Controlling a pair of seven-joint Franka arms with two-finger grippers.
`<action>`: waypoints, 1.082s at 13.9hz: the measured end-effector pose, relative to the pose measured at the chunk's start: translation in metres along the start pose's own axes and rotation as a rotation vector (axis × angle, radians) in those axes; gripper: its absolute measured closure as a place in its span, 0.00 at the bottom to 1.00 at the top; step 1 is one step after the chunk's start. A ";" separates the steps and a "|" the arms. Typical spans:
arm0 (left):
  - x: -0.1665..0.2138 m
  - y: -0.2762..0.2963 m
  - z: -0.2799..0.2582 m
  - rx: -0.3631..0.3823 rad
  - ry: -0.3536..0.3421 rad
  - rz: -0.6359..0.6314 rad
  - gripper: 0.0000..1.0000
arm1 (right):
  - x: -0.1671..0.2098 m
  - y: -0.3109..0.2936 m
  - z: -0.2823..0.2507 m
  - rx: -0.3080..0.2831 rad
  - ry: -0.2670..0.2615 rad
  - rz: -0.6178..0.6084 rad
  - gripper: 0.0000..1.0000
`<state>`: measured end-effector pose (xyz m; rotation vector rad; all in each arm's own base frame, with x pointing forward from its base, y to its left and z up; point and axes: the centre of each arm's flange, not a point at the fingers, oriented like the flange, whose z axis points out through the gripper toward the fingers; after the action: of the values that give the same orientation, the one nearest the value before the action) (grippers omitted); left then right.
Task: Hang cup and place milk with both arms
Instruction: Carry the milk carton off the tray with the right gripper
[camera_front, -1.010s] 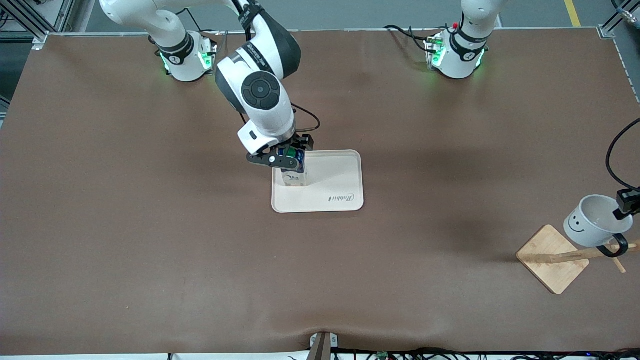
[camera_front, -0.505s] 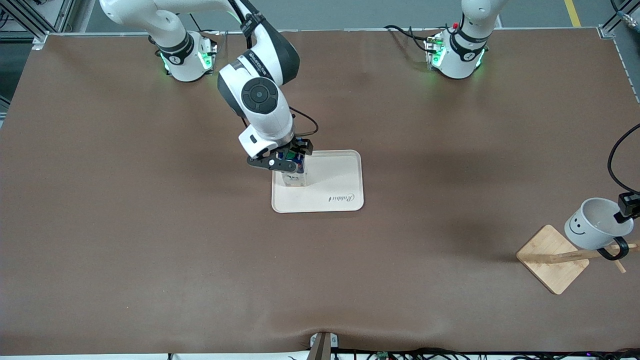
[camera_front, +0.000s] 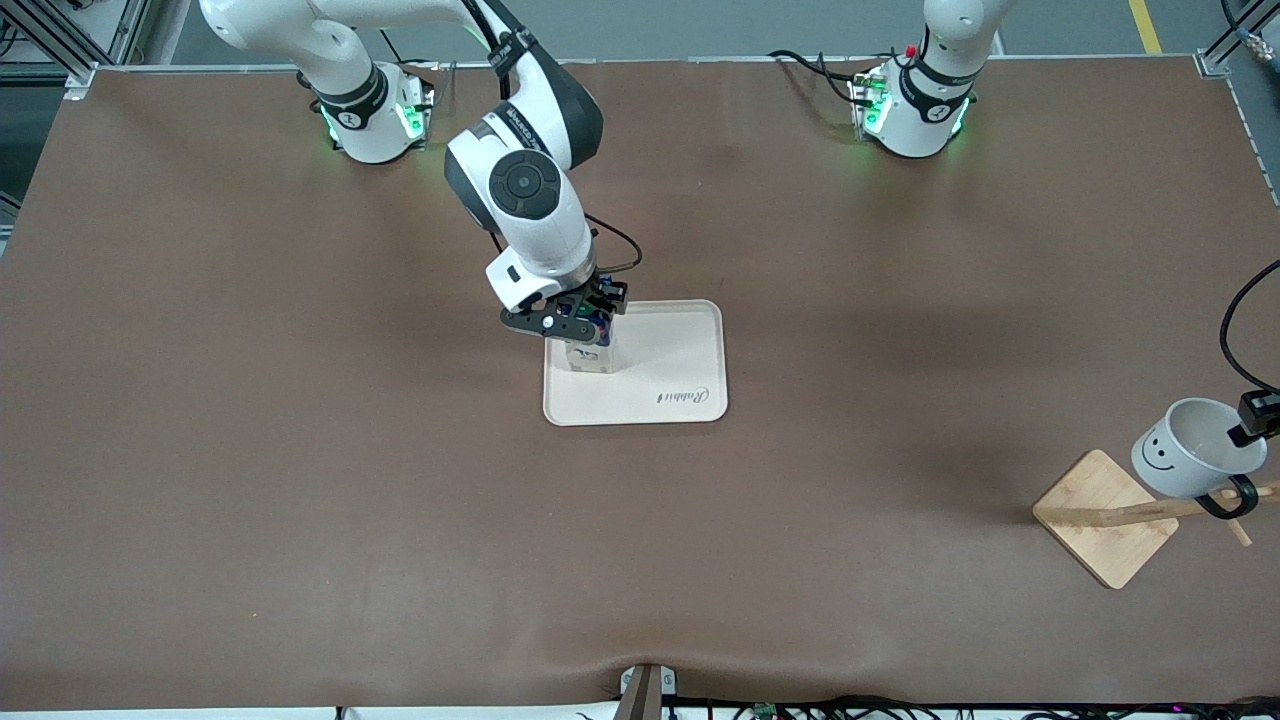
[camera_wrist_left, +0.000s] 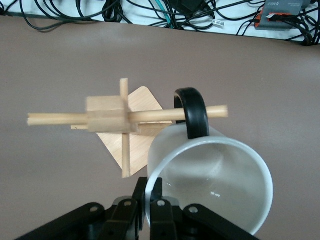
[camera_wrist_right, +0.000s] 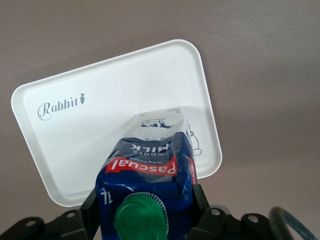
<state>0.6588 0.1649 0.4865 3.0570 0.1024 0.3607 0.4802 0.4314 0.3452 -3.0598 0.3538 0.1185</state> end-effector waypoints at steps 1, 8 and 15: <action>0.001 -0.002 0.001 -0.003 0.003 -0.002 0.93 | 0.000 0.000 -0.001 0.001 0.001 0.000 0.28; 0.007 0.031 -0.011 -0.026 0.004 0.003 0.26 | 0.046 0.030 -0.167 0.027 -0.101 0.114 0.35; -0.015 0.101 -0.085 0.042 -0.066 -0.003 0.00 | 0.176 0.296 -0.197 0.015 -0.236 0.056 0.35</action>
<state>0.6300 0.0676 0.5726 3.1065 0.1130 0.2610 0.5965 0.0906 0.5123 -2.9767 0.4215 0.4725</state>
